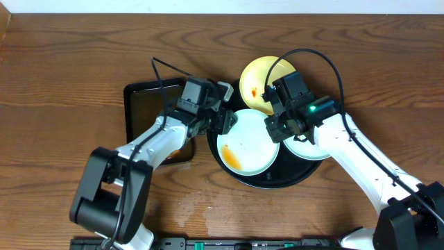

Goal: Clean dirty plates on tray and stack at the side

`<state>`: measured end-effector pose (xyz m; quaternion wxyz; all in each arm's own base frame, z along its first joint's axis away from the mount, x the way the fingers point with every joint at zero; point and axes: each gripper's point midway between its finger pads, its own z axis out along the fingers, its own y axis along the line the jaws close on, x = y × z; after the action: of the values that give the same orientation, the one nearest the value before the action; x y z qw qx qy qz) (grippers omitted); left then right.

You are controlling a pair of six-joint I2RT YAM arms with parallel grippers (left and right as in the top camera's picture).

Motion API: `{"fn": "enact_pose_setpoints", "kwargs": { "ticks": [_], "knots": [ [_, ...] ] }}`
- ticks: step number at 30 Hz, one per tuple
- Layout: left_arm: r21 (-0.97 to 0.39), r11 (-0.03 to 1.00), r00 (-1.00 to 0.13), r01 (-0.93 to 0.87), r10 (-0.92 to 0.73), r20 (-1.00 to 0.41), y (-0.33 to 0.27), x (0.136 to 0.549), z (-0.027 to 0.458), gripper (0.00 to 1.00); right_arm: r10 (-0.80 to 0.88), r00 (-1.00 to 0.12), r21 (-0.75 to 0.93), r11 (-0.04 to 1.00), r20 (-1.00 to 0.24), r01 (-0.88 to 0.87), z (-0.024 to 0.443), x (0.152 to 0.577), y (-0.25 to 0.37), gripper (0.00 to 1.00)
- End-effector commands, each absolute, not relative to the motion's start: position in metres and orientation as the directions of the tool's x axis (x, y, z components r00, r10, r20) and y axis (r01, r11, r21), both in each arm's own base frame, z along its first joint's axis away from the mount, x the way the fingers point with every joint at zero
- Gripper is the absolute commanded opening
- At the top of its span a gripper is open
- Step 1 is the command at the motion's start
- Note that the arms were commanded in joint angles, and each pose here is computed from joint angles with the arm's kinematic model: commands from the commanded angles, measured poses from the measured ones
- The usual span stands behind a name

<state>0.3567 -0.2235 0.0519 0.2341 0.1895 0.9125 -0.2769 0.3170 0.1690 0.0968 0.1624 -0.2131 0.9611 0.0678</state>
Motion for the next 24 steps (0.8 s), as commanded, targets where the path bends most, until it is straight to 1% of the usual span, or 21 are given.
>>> {"fn": "enact_pose_setpoints", "kwargs": {
  "ticks": [1, 3, 4, 6, 8, 9, 10, 11, 13, 14, 15, 17, 18, 20, 22, 23, 24],
  "knots": [
    [-0.457, 0.686, -0.779, 0.566, 0.263, -0.569, -0.239, 0.35, 0.059, 0.44, -0.42, -0.822, 0.053, 0.879, -0.385, -0.474, 0.109, 0.32, 0.175, 0.01],
    [-0.481, 0.656, -0.773, 0.582, 0.261, -0.578, -0.244, 0.348, 0.063, 0.38, -0.418, -0.819, 0.053, 0.879, -0.394, -0.474, 0.11, 0.322, 0.176, 0.01],
    [-0.488, 0.647, -0.772, 0.585, 0.261, -0.579, -0.246, 0.347, 0.064, 0.33, -0.417, -0.817, 0.053, 0.879, -0.398, -0.475, 0.111, 0.323, 0.177, 0.01],
    [-0.492, 0.646, -0.775, 0.584, 0.262, -0.576, -0.246, 0.346, 0.064, 0.25, -0.415, -0.814, 0.053, 0.879, -0.406, -0.475, 0.111, 0.325, 0.178, 0.01],
    [-0.493, 0.648, -0.779, 0.581, 0.264, -0.569, -0.245, 0.344, 0.063, 0.24, -0.414, -0.812, 0.053, 0.878, -0.411, -0.475, 0.112, 0.326, 0.178, 0.01],
    [-0.494, 0.649, -0.781, 0.578, 0.265, -0.566, -0.245, 0.344, 0.063, 0.27, -0.414, -0.812, 0.053, 0.879, -0.412, -0.475, 0.112, 0.326, 0.178, 0.01],
    [-0.496, 0.651, -0.784, 0.575, 0.266, -0.56, -0.244, 0.343, 0.062, 0.4, -0.411, -0.814, 0.055, 0.88, -0.411, -0.472, 0.112, 0.326, 0.178, 0.01],
    [-0.498, 0.653, -0.788, 0.571, 0.268, -0.554, -0.244, 0.342, 0.061, 0.45, -0.405, -0.819, 0.058, 0.883, -0.407, -0.465, 0.112, 0.325, 0.178, 0.01],
    [-0.502, 0.657, -0.798, 0.563, 0.271, -0.539, -0.242, 0.339, 0.058, 0.5, -0.363, -0.85, 0.077, 0.904, -0.382, -0.42, 0.109, 0.321, 0.175, 0.01],
    [-0.504, 0.659, -0.802, 0.558, 0.273, -0.531, -0.242, 0.337, 0.057, 0.5, -0.32, -0.876, 0.094, 0.922, -0.361, -0.376, 0.107, 0.318, 0.172, 0.02],
    [-0.506, 0.661, -0.806, 0.554, 0.274, -0.525, -0.241, 0.336, 0.056, 0.51, -0.272, -0.903, 0.11, 0.94, -0.332, -0.323, 0.105, 0.313, 0.169, 0.04],
    [-0.511, 0.666, -0.815, 0.544, 0.275, -0.51, -0.239, 0.334, 0.054, 0.51, -0.196, -0.946, 0.122, 0.965, -0.26, -0.233, 0.098, 0.301, 0.16, 0.16],
    [-0.513, 0.668, -0.819, 0.539, 0.276, -0.502, -0.238, 0.333, 0.053, 0.51, -0.164, -0.96, 0.123, 0.973, -0.226, -0.195, 0.094, 0.297, 0.156, 0.19],
    [-0.509, 0.686, -0.833, 0.52, 0.274, -0.481, -0.234, 0.331, 0.05, 0.5, -0.103, -0.985, 0.133, 0.984, -0.136, -0.121, 0.083, 0.283, 0.149, 0.2],
    [-0.469, 0.736, -0.847, 0.488, 0.27, -0.458, -0.225, 0.333, 0.041, 0.49, -0.091, -0.994, 0.164, 0.981, -0.067, -0.101, 0.073, 0.272, 0.151, 0.22],
    [-0.43, 0.772, -0.855, 0.467, 0.271, -0.442, -0.216, 0.334, 0.035, 0.46, -0.087, -0.996, 0.18, 0.98, -0.028, -0.091, 0.065, 0.266, 0.151, 0.25],
    [-0.411, 0.789, -0.859, 0.457, 0.272, -0.433, -0.212, 0.334, 0.032, 0.44, -0.082, -0.997, 0.181, 0.98, -0.012, -0.083, 0.061, 0.264, 0.151, 0.26]
  ]
}}
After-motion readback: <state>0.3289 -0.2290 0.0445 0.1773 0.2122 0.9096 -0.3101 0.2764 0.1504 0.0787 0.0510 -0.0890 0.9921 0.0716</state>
